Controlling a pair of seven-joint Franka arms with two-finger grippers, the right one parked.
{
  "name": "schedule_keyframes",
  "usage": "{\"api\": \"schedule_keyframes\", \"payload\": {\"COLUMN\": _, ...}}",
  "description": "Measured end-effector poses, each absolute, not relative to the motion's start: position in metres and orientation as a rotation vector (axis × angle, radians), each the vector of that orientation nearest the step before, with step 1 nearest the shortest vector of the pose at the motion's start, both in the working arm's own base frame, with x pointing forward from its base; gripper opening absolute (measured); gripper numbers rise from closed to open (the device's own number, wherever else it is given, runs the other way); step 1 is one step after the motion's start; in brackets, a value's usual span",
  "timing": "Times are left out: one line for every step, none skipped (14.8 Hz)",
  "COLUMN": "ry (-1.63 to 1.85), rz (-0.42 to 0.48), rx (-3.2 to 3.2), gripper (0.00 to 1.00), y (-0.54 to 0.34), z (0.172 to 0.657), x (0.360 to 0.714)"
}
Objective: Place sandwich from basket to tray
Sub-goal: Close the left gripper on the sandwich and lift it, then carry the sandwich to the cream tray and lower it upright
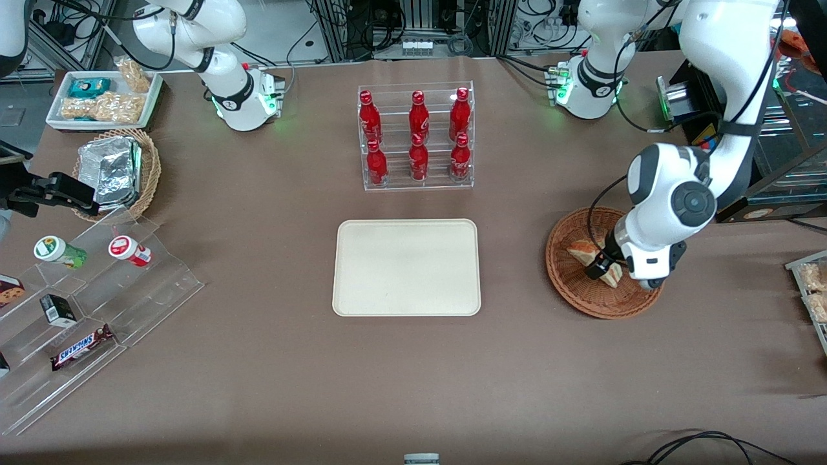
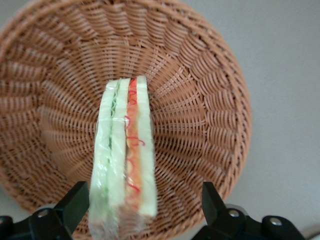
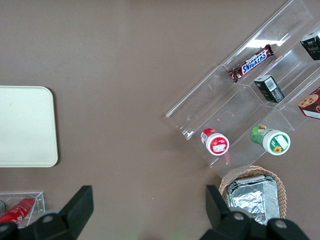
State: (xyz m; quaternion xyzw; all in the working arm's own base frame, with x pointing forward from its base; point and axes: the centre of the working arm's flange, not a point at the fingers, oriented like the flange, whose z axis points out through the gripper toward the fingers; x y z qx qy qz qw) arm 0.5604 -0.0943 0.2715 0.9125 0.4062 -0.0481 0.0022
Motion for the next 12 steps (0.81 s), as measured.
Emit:
{"api": "schedule_keyframes", "payload": {"ry": 1.277, "rz": -0.169, "rx": 2.864, "gripper": 1.0, "y": -0.094, "z": 0.262, "x": 0.56}}
{"api": "schedule_keyframes", "payload": {"ry": 1.282, "rz": -0.181, "rx": 2.865, "gripper": 1.0, "y": -0.092, "z": 0.257, "x": 0.56}}
{"api": "schedule_keyframes", "payload": {"ry": 1.286, "rz": -0.186, "rx": 2.865, "gripper": 0.94, "y": -0.091, "z": 0.255, "x": 0.56}}
{"api": "schedule_keyframes", "payload": {"ry": 1.289, "rz": -0.187, "rx": 2.865, "gripper": 0.84, "y": -0.09, "z": 0.255, "x": 0.56}}
{"api": "schedule_keyframes", "payload": {"ry": 1.291, "rz": -0.188, "rx": 2.867, "gripper": 0.7, "y": -0.088, "z": 0.255, "x": 0.56}}
{"api": "schedule_keyframes", "payload": {"ry": 1.292, "rz": -0.19, "rx": 2.872, "gripper": 0.6, "y": -0.087, "z": 0.255, "x": 0.559}}
{"api": "schedule_keyframes", "payload": {"ry": 1.287, "rz": -0.187, "rx": 2.878, "gripper": 0.52, "y": -0.086, "z": 0.256, "x": 0.559}}
{"api": "schedule_keyframes", "payload": {"ry": 1.268, "rz": -0.178, "rx": 2.888, "gripper": 0.42, "y": -0.087, "z": 0.26, "x": 0.56}}
{"api": "schedule_keyframes", "payload": {"ry": 1.229, "rz": -0.169, "rx": 2.904, "gripper": 0.34, "y": -0.087, "z": 0.264, "x": 0.56}}
{"api": "schedule_keyframes", "payload": {"ry": 1.184, "rz": -0.159, "rx": 2.921, "gripper": 0.26, "y": -0.087, "z": 0.271, "x": 0.561}}
{"api": "schedule_keyframes", "payload": {"ry": 1.146, "rz": -0.147, "rx": 2.935, "gripper": 0.22, "y": -0.088, "z": 0.281, "x": 0.562}}
{"api": "schedule_keyframes", "payload": {"ry": 1.114, "rz": -0.14, "rx": 2.948, "gripper": 0.22, "y": -0.092, "z": 0.296, "x": 0.564}}
